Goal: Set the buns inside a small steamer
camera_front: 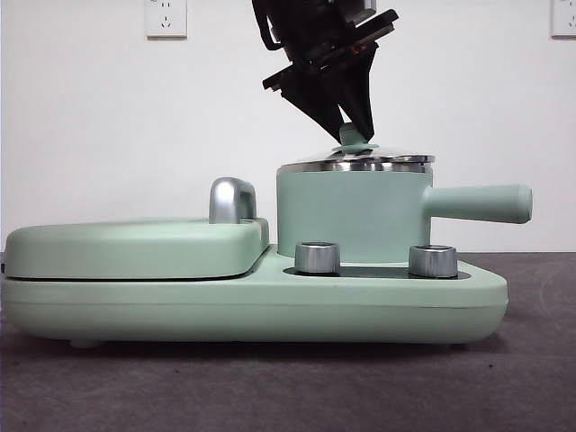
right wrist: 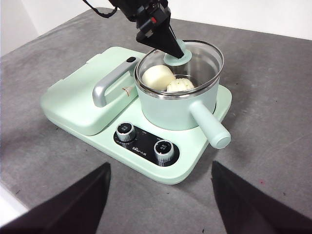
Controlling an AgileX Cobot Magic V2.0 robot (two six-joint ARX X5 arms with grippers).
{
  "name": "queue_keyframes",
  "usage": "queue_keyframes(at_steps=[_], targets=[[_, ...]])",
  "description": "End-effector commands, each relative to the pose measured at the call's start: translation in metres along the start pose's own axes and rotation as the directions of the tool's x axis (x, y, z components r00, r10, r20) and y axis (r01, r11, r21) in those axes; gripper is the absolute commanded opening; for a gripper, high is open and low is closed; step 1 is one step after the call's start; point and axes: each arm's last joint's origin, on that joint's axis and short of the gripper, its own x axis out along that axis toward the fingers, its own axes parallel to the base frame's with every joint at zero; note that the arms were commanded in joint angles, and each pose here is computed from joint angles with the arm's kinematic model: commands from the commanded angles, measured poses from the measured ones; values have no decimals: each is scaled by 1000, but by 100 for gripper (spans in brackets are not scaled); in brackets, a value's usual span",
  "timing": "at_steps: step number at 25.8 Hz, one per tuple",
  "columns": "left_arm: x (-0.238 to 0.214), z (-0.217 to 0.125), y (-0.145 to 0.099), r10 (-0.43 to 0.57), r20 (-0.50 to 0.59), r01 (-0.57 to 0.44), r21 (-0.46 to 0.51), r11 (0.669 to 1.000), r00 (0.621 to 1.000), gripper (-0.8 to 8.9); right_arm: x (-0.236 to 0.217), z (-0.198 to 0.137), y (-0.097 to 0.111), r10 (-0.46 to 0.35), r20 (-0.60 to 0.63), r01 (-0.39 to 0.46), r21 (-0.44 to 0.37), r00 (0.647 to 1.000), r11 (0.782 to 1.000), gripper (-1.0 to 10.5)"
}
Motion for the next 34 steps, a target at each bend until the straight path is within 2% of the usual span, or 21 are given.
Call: queue_keyframes(at_steps=[1, 2, 4, 9, 13, 17, 21, 25, 28, 34], targets=[[9, -2, -3, -2, -45, 1, -18, 1000, 999, 306, -2, 2, 0, 6, 13, -6, 7, 1000, 1000, 327], [3, 0, -3, 0, -32, -1, -34, 999, 999, 430, -2, 2, 0, 6, 13, -6, 7, 1000, 1000, 326], [-16, 3, -2, 10, 6, -10, -51, 999, 1000, 509, -2, 2, 0, 6, 13, -6, 7, 1000, 1000, 326], [-100, 1, -14, 25, 95, -18, -69, 997, 995, 508, -2, 2, 0, 7, 12, -7, 7, 1000, 1000, 327], [-179, -28, -30, 16, 71, -5, -150, 989, 997, 501, -2, 0, 0, 11, -8, -11, 9, 1000, 1000, 326], [-237, -62, -45, 17, 99, -1, -154, 988, 995, 499, -2, 0, 2, 53, -14, -53, 9, 998, 999, 326], [-257, -96, -54, 17, 92, -2, -159, 987, 996, 499, -2, 0, 2, 67, -16, -67, 9, 998, 998, 326], [-258, -143, -58, 27, 92, -9, -193, 981, 995, 499, -2, 0, 2, 67, -16, -67, 9, 998, 998, 327], [-253, -177, -62, 42, 156, -4, -238, 971, 987, 499, -2, 0, 2, 66, -15, -66, 9, 998, 998, 326], [-230, -234, -69, 68, 319, 34, -304, 952, 945, 494, -2, 0, 2, 63, -14, -62, 9, 998, 998, 326]])
